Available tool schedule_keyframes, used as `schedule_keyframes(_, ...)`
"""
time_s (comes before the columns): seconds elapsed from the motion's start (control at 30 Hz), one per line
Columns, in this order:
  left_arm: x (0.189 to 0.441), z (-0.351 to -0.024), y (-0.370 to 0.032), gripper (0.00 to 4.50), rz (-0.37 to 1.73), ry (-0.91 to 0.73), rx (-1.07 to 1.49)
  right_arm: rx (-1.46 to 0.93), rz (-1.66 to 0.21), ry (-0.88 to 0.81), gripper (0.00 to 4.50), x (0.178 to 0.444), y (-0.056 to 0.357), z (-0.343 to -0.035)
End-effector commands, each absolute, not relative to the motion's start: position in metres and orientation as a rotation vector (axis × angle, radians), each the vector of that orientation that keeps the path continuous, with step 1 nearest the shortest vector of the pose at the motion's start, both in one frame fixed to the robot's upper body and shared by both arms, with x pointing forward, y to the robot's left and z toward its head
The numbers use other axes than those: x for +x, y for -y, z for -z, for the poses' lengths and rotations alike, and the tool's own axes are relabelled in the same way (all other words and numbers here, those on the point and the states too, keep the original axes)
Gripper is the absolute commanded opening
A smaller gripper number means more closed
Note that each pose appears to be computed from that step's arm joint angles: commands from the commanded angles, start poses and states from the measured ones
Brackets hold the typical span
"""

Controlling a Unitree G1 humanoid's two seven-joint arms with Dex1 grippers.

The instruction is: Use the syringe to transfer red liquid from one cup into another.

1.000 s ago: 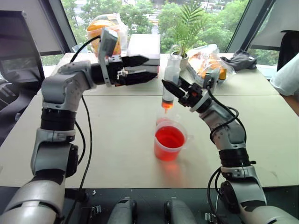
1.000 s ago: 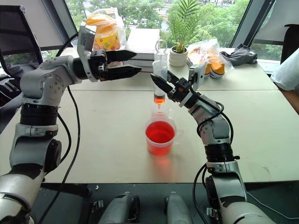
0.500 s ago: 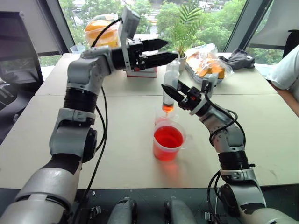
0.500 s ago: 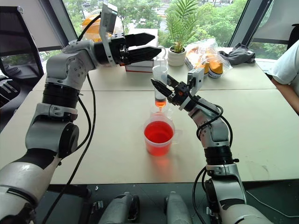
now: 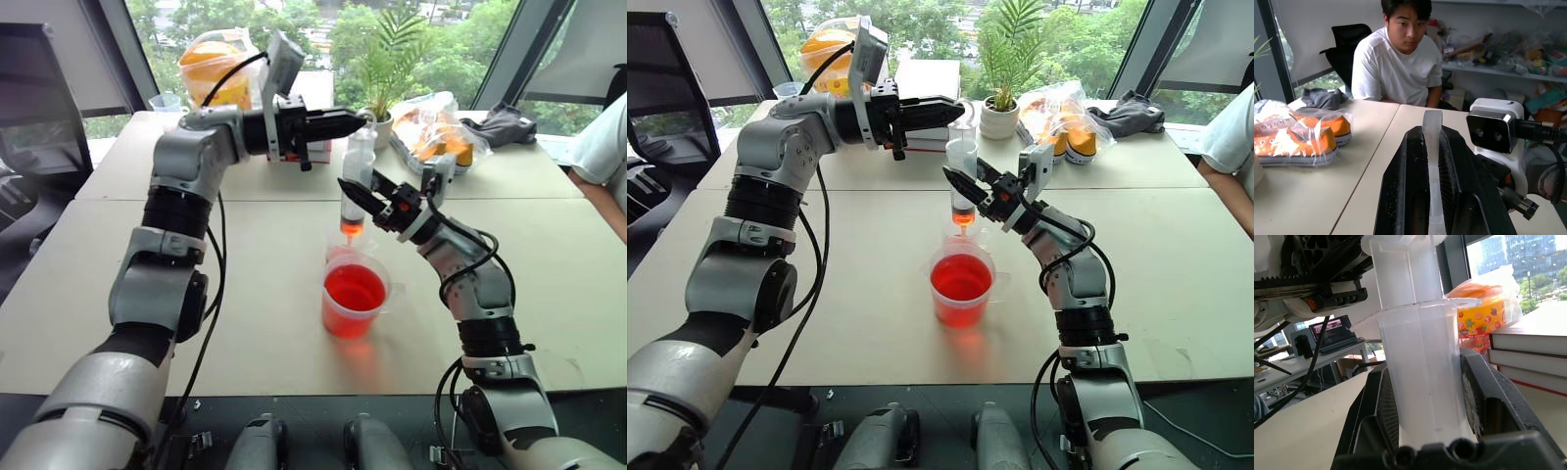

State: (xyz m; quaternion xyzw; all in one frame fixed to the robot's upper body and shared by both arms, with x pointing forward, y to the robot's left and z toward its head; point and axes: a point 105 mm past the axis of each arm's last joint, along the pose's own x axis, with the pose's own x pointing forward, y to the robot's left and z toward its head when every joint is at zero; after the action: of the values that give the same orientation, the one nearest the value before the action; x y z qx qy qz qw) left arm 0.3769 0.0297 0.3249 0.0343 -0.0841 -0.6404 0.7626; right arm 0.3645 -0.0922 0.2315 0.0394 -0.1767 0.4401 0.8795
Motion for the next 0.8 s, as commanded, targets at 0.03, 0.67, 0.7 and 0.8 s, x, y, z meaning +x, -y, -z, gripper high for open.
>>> schedule_keyframes(0.03, 0.373, -0.321, -0.025, 0.03, 1.409, 0.191, 0.125, 0.049, -0.942, 0.496, 1.39, 0.35, 0.09, -0.267)
schedule_keyframes(0.67, 0.368, -0.273, -0.021, 0.03, 1.419, 0.09, 0.146, 0.033, -0.946, 0.562, 1.39, 0.336, 0.093, -0.303)
schedule_keyframes(0.7, 0.367, -0.272, -0.021, 0.03, 1.421, 0.088, 0.146, 0.033, -0.946, 0.562, 1.39, 0.336, 0.093, -0.304)
schedule_keyframes(0.8, 0.365, -0.268, -0.021, 0.03, 1.428, 0.079, 0.152, 0.048, -0.945, 0.574, 1.39, 0.336, 0.095, -0.308)
